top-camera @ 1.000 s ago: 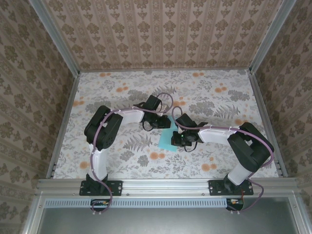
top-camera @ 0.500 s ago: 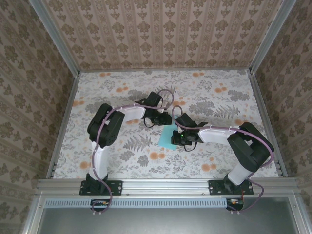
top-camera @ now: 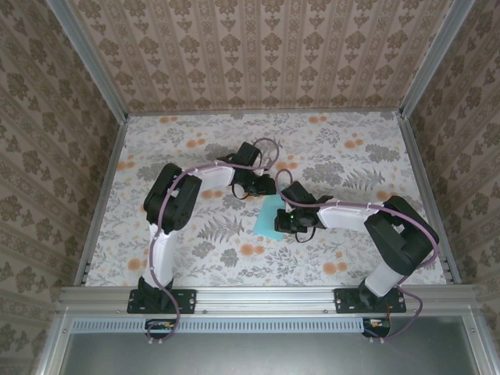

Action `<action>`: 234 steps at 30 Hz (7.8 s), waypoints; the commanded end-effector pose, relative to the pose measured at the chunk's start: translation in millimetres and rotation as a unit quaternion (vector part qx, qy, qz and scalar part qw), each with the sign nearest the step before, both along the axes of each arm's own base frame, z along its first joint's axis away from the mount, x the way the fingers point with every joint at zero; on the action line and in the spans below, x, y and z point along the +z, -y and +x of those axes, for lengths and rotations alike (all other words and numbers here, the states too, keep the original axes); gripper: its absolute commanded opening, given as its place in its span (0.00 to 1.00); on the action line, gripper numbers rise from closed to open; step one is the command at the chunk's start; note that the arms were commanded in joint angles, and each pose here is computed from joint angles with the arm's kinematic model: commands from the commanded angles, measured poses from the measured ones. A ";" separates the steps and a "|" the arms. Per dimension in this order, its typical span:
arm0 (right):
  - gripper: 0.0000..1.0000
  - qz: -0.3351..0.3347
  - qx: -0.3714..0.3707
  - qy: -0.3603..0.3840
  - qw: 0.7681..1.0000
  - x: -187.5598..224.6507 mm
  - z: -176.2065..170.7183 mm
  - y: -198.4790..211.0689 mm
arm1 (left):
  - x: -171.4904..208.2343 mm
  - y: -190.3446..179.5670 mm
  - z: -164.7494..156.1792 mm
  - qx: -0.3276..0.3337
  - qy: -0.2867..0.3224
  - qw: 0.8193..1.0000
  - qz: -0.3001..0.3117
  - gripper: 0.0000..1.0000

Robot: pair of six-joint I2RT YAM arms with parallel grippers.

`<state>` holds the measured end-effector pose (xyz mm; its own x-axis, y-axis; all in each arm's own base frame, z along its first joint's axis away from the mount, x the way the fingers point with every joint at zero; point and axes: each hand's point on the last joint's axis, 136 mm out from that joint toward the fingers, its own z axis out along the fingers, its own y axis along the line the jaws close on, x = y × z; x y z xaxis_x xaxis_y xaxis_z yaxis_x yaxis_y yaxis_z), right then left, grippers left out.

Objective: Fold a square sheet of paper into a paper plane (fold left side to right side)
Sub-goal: First fold the square sheet of paper in half at the center of the table, then fold the triangle a second time at the center of the table.

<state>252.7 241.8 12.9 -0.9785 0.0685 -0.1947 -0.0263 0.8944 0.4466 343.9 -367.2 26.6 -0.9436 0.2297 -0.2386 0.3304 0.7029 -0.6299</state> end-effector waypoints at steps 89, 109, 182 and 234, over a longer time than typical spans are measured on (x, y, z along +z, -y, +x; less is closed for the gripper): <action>0.44 0.136 -0.065 -0.070 0.986 24.4 8.2 55.3 | -18.8 -15.7 -64.8 0.008 -0.008 1.000 0.023 0.28; 0.43 0.144 -0.055 -0.061 0.986 23.6 16.2 38.1 | -16.6 -14.5 -64.8 0.007 -0.005 1.000 0.020 0.28; 0.34 0.179 -0.067 -0.091 0.977 34.1 75.4 32.7 | 32.7 39.7 -167.3 -0.228 0.315 0.873 0.294 0.68; 0.01 0.088 -0.091 0.060 0.990 39.9 -31.4 65.5 | 60.1 5.3 -154.4 -0.087 0.123 0.989 -0.012 0.01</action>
<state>213.0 171.0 53.5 -0.9392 0.2392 -0.2463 0.0485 0.8028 0.5943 192.0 -374.0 80.8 -0.7934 0.3868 -0.4701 0.6018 0.6150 -0.5096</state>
